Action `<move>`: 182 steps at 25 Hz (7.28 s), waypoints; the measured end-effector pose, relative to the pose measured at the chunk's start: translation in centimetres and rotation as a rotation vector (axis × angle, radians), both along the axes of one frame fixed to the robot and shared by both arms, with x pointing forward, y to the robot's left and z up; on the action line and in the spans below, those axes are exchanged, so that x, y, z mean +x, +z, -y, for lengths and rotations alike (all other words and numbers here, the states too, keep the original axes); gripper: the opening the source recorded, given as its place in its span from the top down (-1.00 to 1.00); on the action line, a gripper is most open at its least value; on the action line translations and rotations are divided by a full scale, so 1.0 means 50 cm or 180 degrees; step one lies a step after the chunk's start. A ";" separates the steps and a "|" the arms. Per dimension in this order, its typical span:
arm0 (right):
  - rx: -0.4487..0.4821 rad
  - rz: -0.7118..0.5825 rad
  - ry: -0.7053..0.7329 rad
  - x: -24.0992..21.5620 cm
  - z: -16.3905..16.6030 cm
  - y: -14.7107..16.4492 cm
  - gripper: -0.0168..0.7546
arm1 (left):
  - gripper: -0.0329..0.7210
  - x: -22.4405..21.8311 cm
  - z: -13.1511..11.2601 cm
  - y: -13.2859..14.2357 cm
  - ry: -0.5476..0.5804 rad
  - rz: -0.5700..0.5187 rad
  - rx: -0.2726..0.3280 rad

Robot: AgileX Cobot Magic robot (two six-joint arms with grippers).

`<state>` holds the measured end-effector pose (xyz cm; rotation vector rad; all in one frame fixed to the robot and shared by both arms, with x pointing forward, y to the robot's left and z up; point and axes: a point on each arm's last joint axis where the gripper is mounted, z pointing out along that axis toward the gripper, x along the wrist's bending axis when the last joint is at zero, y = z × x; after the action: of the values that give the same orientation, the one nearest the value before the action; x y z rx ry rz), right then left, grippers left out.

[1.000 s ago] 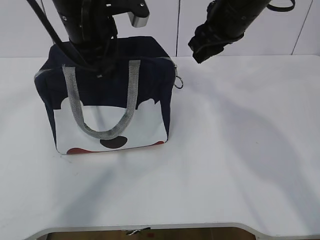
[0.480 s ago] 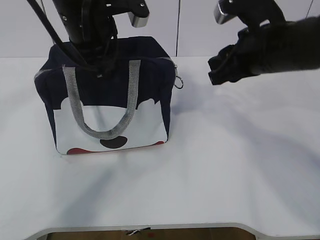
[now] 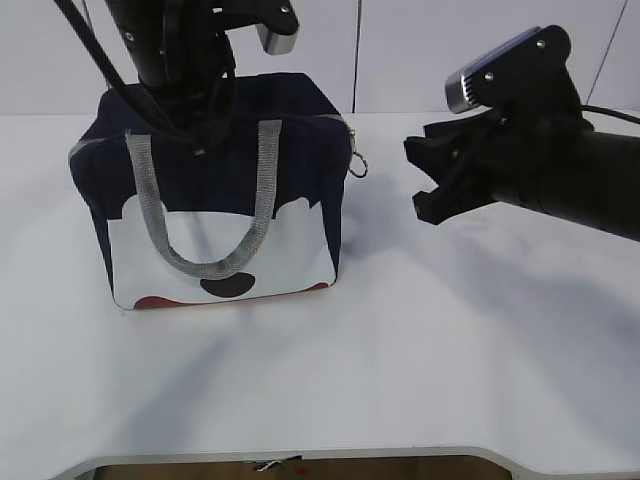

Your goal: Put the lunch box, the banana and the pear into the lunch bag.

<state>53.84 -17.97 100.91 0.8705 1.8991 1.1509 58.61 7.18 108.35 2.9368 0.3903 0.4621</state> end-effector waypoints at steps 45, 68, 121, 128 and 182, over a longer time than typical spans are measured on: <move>0.0255 -0.0064 0.0255 0.091 -0.053 -0.106 0.22 | 0.78 0.002 -0.002 0.000 -0.0001 0.0034 0.0040; 0.0138 0.0034 0.0141 0.120 -0.053 -0.105 0.22 | 0.78 0.002 -0.002 0.000 0.0000 0.0033 0.0040; 0.0052 -0.0133 0.0180 0.147 -0.065 -0.169 0.91 | 0.91 -0.001 -0.007 0.012 0.0006 0.0087 0.0040; 0.0038 -0.0229 0.0176 0.153 -0.067 -0.201 0.91 | 0.91 -0.026 -0.023 0.061 0.0011 0.0217 -0.0058; -0.0444 -0.0748 -0.0837 -0.087 0.082 0.199 0.18 | -0.36 -0.026 -0.013 0.048 0.0408 0.0031 -0.0293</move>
<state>49.49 -22.07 110.87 1.1780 1.9517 0.7772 57.32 7.84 110.75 2.8306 0.5851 0.4612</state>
